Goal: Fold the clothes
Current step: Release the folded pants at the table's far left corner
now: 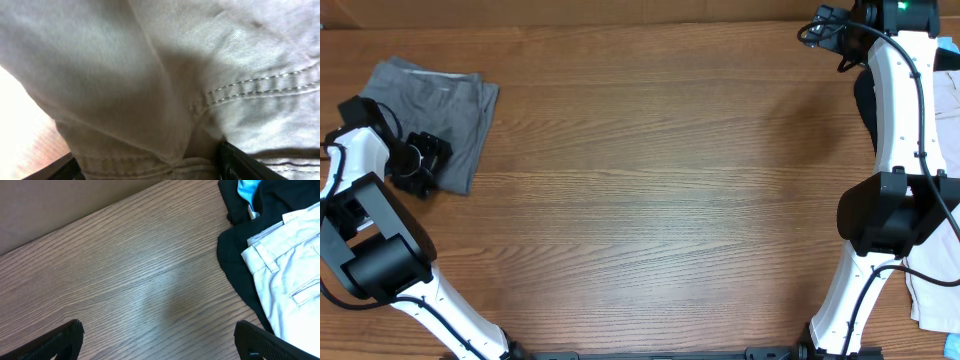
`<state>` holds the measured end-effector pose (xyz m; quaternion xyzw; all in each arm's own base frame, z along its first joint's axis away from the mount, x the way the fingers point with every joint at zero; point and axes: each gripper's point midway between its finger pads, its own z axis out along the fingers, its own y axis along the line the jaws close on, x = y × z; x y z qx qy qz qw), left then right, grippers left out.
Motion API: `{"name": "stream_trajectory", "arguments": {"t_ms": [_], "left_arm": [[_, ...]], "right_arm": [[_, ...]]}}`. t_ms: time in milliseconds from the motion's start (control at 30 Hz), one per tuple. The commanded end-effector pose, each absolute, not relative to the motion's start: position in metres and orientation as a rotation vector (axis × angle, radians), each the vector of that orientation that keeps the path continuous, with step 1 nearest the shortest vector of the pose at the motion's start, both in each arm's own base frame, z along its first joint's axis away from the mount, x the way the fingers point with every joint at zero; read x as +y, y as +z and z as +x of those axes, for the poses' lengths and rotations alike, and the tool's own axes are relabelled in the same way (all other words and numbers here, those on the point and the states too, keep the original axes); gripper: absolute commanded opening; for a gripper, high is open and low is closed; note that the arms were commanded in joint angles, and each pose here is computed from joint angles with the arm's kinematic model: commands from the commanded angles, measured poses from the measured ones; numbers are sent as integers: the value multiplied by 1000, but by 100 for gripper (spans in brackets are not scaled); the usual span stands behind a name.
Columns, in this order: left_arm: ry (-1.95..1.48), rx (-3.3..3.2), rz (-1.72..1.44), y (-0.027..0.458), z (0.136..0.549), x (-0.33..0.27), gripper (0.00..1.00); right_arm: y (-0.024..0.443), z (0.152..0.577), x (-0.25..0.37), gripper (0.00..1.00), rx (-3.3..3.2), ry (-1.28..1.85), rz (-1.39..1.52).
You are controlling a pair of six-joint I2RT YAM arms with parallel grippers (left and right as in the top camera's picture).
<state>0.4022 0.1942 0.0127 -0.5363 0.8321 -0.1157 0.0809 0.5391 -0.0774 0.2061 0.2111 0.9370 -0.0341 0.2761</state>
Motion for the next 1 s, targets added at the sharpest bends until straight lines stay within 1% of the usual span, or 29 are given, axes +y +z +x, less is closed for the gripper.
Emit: {"name": "stream_trajectory", "arguments": {"t_ms": [0,167,300,433,667,800,900,967], "left_arm": [[-294,2446,-1498,18,423,200,73],[-300,2387,-1376,-2,459,205,72],[-412,2377,-1306,-29,486,185,75],[-420,2351,-1310,-48,502,173,72],[-466,2263,-1284,-40,531,156,72],[-450,2259,-1261,-38,535,152,77],[-419,2283,-1232,-40,533,154,79],[-404,2305,-1196,-41,531,155,84]], "right_arm": [[226,539,-77,100,2469,-90,568],[226,539,-77,100,2469,-90,568],[226,539,-77,100,2469,-90,568],[226,539,-77,100,2469,-90,568],[226,539,-77,100,2469,-90,568],[226,539,-77,100,2470,-90,568],[226,539,-77,100,2469,-90,568],[226,539,-77,100,2469,-90,568]]}}
